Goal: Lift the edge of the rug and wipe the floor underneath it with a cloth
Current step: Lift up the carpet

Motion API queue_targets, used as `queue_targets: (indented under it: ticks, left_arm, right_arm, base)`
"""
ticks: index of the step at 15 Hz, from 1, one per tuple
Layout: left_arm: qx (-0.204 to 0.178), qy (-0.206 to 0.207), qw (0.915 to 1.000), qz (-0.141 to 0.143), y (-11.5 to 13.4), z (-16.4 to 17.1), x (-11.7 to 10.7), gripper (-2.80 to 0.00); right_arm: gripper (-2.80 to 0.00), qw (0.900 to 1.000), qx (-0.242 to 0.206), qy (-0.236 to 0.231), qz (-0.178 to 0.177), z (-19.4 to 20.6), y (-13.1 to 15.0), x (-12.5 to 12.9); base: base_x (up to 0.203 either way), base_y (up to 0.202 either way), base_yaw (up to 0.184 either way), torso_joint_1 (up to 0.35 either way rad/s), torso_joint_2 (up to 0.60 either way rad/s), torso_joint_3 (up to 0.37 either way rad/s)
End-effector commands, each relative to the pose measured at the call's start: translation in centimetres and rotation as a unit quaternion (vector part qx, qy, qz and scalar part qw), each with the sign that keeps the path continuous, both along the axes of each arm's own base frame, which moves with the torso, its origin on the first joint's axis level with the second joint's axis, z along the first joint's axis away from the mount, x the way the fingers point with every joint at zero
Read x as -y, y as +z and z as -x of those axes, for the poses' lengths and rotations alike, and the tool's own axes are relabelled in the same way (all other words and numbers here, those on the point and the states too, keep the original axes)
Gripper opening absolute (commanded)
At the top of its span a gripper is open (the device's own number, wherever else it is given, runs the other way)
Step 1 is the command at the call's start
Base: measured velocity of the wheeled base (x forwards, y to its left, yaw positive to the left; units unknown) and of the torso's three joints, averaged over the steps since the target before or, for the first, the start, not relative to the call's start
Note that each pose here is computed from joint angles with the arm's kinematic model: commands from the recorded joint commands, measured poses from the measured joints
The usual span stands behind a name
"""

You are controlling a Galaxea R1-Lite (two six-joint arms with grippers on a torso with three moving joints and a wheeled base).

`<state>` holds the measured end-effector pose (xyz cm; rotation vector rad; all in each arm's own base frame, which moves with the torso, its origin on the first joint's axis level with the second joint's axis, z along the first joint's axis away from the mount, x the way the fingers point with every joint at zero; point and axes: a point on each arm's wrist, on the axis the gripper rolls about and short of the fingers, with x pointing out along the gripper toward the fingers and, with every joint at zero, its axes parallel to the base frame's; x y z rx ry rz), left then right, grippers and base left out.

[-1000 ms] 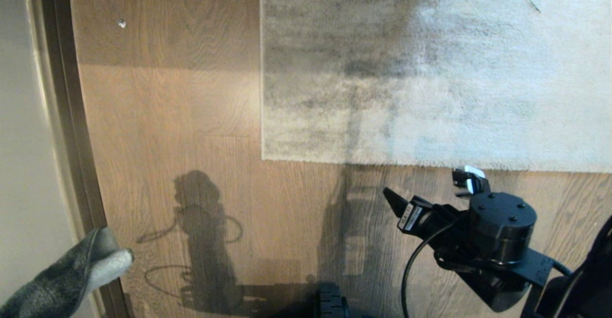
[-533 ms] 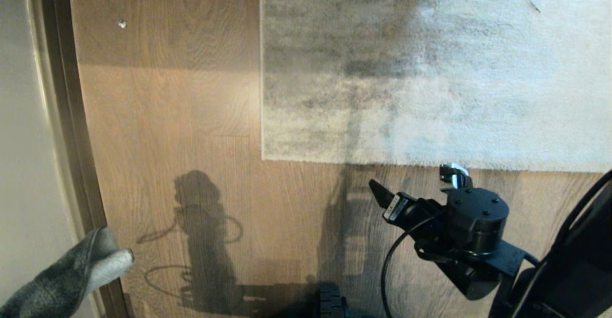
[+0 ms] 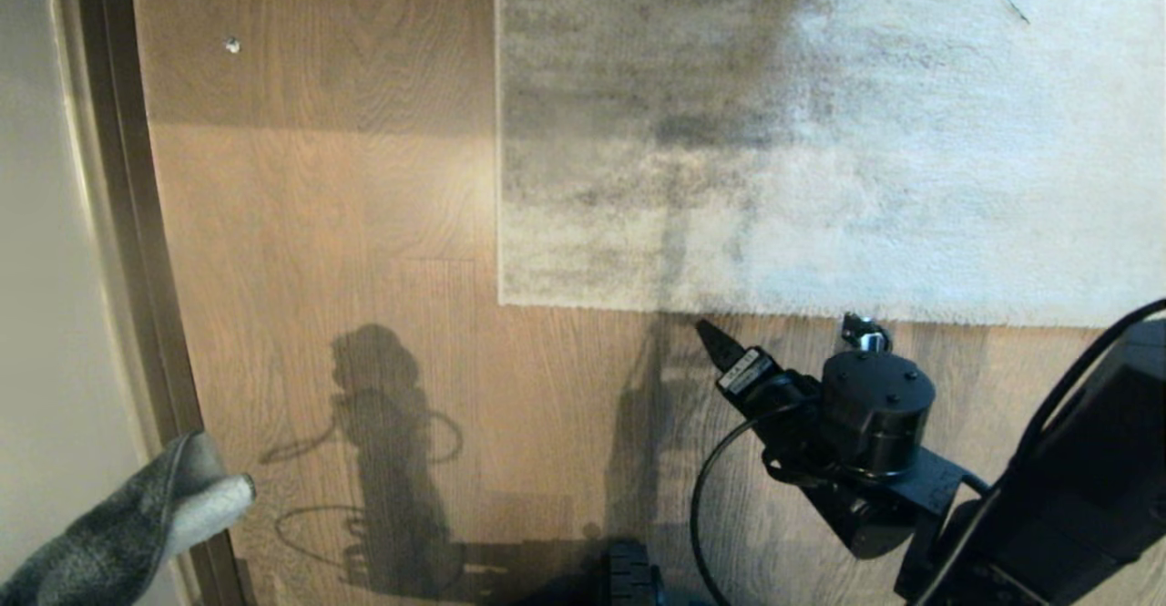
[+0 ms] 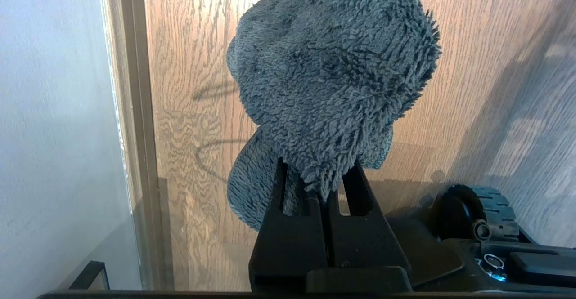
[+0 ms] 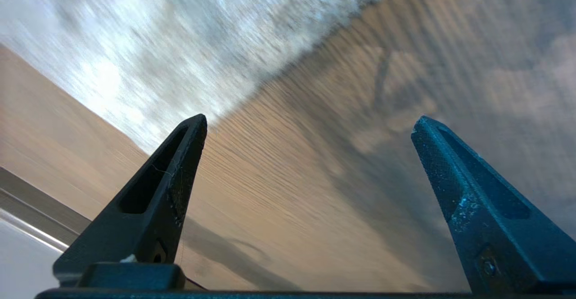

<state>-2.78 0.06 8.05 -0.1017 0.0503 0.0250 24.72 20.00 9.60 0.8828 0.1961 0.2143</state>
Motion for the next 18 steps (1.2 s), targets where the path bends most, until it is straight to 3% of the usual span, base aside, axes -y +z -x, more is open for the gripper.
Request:
queue_targets:
  ticks: [1, 4, 6, 12, 18]
  left_arm:
    - [0.000, 0.000, 1.0000, 0.000, 0.0, 0.0, 0.0, -2.80]
    - [0.000, 0.000, 1.0000, 0.000, 0.0, 0.0, 0.0, -2.80]
    - [0.000, 0.000, 1.0000, 0.000, 0.0, 0.0, 0.0, -2.80]
    - [0.000, 0.000, 1.0000, 0.000, 0.0, 0.0, 0.0, -2.80]
    - [0.000, 0.000, 1.0000, 0.000, 0.0, 0.0, 0.0, -2.80]
  right_arm:
    - [0.00, 0.999, 0.004, 0.001, -0.032, -0.2, 0.4, -0.6]
    - [0.00, 0.998, 0.005, -0.004, -0.063, -0.5, -0.1, -1.8]
    - [0.00, 0.995, 0.030, -0.005, -0.092, -1.0, -0.5, -2.3]
    - [0.00, 0.994, 0.018, 0.012, -0.107, -0.8, -2.0, -3.9]
    - [0.00, 0.991, 0.050, -0.007, -0.126, -3.7, -1.8, -4.9]
  base:
    - [0.000, 0.000, 0.000, 0.000, 0.00, 0.000]
    - [0.000, 0.000, 0.000, 0.000, 0.00, 0.000]
    - [0.000, 0.000, 0.000, 0.000, 0.00, 0.000]
    - [0.000, 0.000, 0.000, 0.000, 0.00, 0.000]
    - [0.000, 0.000, 0.000, 0.000, 0.00, 0.000]
